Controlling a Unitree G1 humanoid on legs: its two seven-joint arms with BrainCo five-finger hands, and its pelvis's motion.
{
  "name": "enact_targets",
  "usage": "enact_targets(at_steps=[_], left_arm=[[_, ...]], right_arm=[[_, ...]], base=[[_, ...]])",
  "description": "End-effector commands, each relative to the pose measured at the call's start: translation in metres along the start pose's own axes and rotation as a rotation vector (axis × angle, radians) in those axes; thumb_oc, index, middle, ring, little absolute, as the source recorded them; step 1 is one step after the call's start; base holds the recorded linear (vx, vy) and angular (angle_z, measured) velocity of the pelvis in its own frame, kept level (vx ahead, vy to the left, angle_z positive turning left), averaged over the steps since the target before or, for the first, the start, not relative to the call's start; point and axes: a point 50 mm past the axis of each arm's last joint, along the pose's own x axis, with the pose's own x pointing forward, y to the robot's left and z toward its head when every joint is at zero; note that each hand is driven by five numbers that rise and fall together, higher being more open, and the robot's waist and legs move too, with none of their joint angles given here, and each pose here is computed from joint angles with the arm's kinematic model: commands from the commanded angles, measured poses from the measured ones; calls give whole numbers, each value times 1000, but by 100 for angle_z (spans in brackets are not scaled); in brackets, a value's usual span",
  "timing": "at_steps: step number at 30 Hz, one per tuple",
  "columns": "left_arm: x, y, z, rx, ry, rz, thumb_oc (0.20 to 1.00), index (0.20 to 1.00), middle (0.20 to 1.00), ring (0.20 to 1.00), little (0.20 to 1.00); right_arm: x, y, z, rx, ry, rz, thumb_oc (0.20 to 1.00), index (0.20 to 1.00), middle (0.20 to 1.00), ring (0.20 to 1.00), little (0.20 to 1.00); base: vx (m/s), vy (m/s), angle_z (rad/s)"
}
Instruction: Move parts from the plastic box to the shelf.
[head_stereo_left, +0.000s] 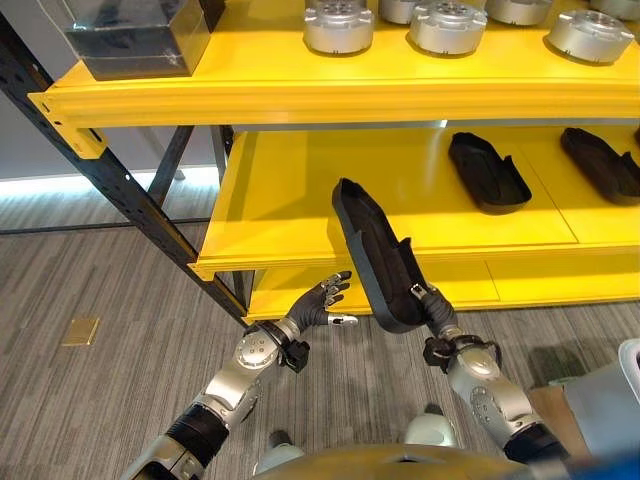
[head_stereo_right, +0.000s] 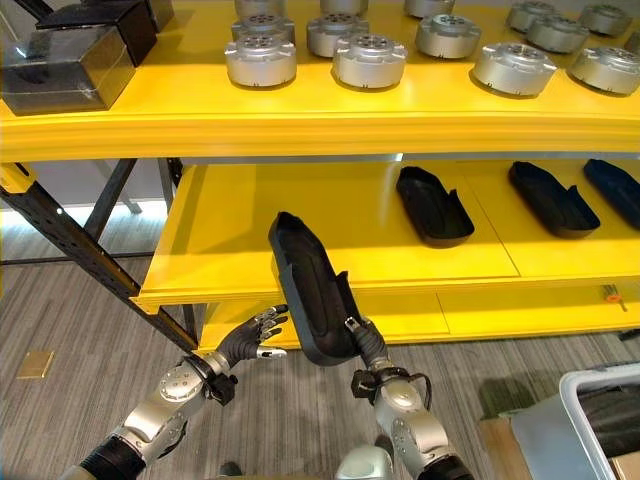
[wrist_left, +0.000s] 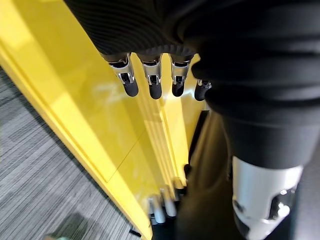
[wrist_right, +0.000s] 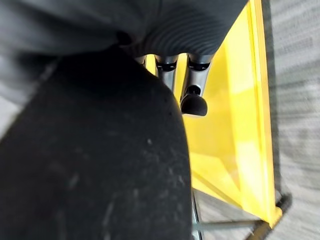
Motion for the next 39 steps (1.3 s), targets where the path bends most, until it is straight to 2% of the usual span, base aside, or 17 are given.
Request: enact_targets(at_steps=[1,6,16,21,30,34,36,39], left_arm=[[2,-3,20,23,-115,3,1000,1000,1000,1000,1000],[-6,6,16,36,-102,45,1000,1000,1000,1000,1000],[-13,-5,10,-75,-131,83,1000,1000,1000,1000,1000],[-10,-5,6,-72,-109,81,1000,1000,1000,1000,1000],[-11,-1,0,-57,-81,116,1000,1000,1000,1000,1000],[-17,10,-11,-27,-8,147,1000,1000,1000,1000,1000],[-26,18,-16,-27,9,178,1000,1000,1000,1000,1000],[-25,21,-13,18,16,141,1000,1000,1000,1000,1000]], right_arm=[[9,17,48,16,-213,100,200,200,200,200,200],[13,16,48,20,-202,109,200,200,200,200,200],[19,12,66,-106,-197,156,200,200,200,200,200],[24,11,76,-104,-219,157,200,200,200,200,200],[21,14,66,-104,-209,145,200,200,200,200,200],[16,3,73,-76,-259,64,200,200,200,200,200],[19,6,73,-66,-262,82,200,200,200,200,200],[18,-7,71,-46,-253,37,200,200,200,200,200]], base=[[11,-197,-48],[51,-321,-1],[68,-161,-9],[54,5,1],[33,153,8],[21,367,1],[77,226,-75],[204,-394,-42]])
